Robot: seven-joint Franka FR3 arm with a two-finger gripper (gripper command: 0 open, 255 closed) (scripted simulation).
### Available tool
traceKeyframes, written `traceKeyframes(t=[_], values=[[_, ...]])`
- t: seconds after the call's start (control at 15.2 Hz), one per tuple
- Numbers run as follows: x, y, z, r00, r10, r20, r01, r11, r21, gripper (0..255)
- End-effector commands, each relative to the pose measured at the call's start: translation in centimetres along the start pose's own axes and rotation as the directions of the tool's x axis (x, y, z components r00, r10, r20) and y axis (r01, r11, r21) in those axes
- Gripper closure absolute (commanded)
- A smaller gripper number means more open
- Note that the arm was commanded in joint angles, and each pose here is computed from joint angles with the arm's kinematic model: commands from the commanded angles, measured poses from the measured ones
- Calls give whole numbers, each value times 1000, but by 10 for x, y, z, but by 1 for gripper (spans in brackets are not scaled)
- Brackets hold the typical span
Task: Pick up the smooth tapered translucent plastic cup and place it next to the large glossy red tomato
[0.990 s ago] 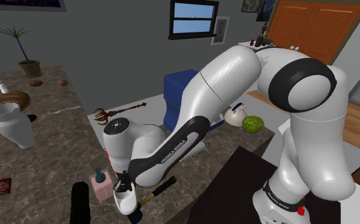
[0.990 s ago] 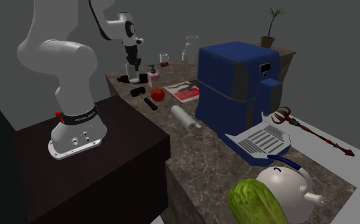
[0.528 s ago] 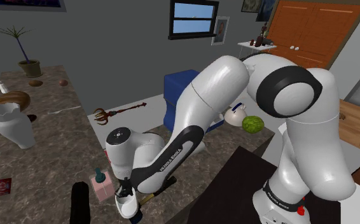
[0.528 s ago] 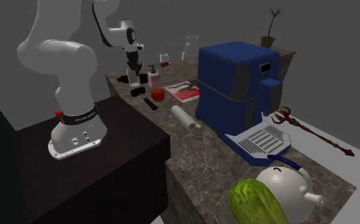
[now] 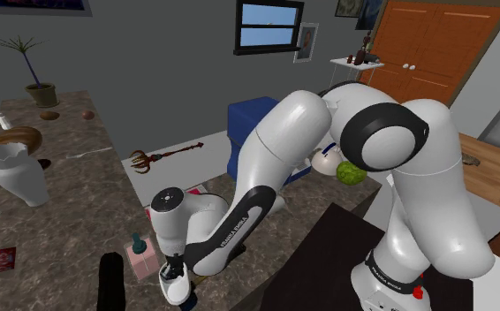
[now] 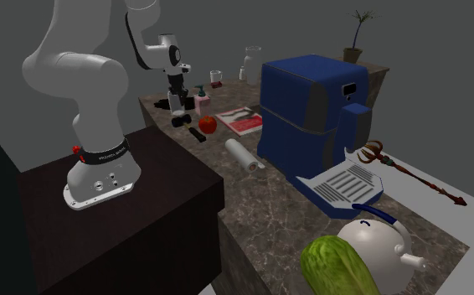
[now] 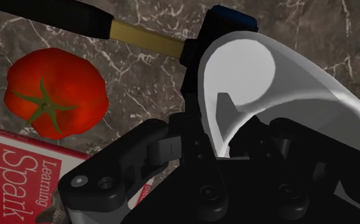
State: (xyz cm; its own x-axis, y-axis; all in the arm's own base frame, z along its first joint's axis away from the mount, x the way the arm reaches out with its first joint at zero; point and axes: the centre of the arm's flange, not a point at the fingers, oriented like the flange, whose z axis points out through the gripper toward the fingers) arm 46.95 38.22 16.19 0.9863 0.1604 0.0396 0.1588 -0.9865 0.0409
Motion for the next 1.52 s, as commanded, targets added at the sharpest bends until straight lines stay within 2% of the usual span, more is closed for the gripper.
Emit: traceKeyframes(t=[0.0,0.59,0.66,0.99,1.25,1.45], values=[[-4,-1,19,1000,-2,12,2,1000,-6,255],[-4,-1,25,1000,-2,12,2,1000,-6,255],[-6,2,27,1000,-2,13,2,1000,-6,0],[-4,-1,25,1000,-2,12,2,1000,-6,0],[-4,-2,-25,1000,-2,12,2,1000,-6,0],[-4,-2,-25,1000,-2,12,2,1000,-6,0]])
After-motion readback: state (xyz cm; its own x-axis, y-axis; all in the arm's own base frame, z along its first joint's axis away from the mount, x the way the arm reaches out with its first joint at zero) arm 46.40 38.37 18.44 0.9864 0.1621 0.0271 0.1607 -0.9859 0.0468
